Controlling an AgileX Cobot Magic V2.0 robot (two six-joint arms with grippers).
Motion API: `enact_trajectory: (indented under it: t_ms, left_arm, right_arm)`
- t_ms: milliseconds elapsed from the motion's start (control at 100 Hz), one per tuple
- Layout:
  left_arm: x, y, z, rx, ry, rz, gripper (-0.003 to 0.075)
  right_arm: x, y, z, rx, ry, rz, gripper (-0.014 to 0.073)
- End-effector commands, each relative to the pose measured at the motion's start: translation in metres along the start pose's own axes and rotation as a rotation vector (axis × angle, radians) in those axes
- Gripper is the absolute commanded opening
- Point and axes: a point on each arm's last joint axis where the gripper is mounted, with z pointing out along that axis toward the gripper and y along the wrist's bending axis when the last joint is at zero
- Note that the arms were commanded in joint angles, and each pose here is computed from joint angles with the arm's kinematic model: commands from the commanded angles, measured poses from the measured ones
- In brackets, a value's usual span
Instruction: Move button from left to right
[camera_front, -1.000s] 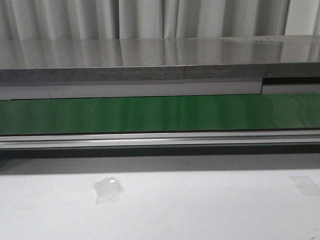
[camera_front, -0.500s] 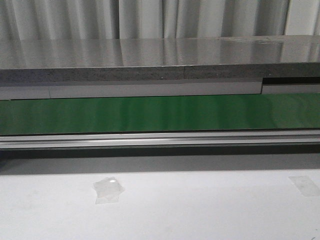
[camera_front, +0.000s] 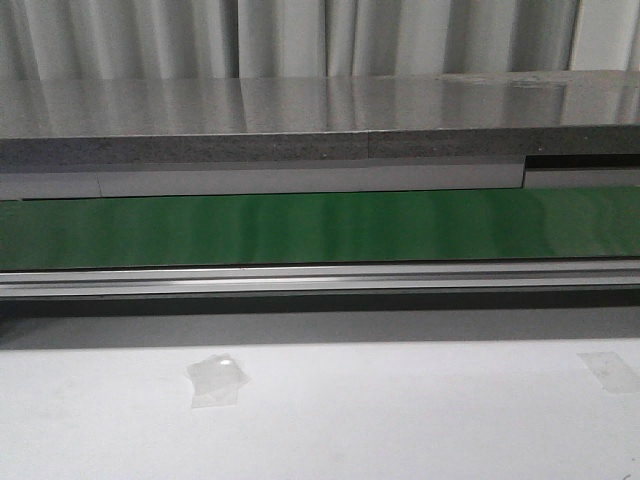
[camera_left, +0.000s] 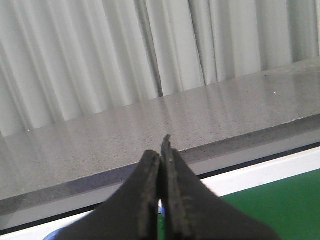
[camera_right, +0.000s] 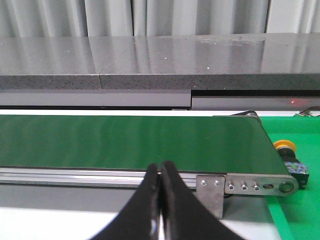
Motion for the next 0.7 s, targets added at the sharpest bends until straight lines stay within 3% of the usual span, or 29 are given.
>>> enact_trajectory:
  t_ms: [0,150,690]
  left_arm:
    - [-0.0126,0.0055,0.0009,-0.046,-0.070,0.012,-0.0020]
    - [-0.0125,0.0056,0.0009,-0.049,-0.068,0.075,-0.0020]
    - [-0.0125,0.0056,0.0009,-0.049,-0.067,0.090,-0.0020]
  right_arm:
    - [-0.0140,0.0008,-0.0028,-0.007,-0.122,-0.015,-0.0068]
    - [-0.0140,0.0008,-0.0028,-0.007,-0.122,-0.015,-0.0068]
    - [-0.0140,0.0008,-0.0028,-0.007,-0.122,-0.015,-0.0068]
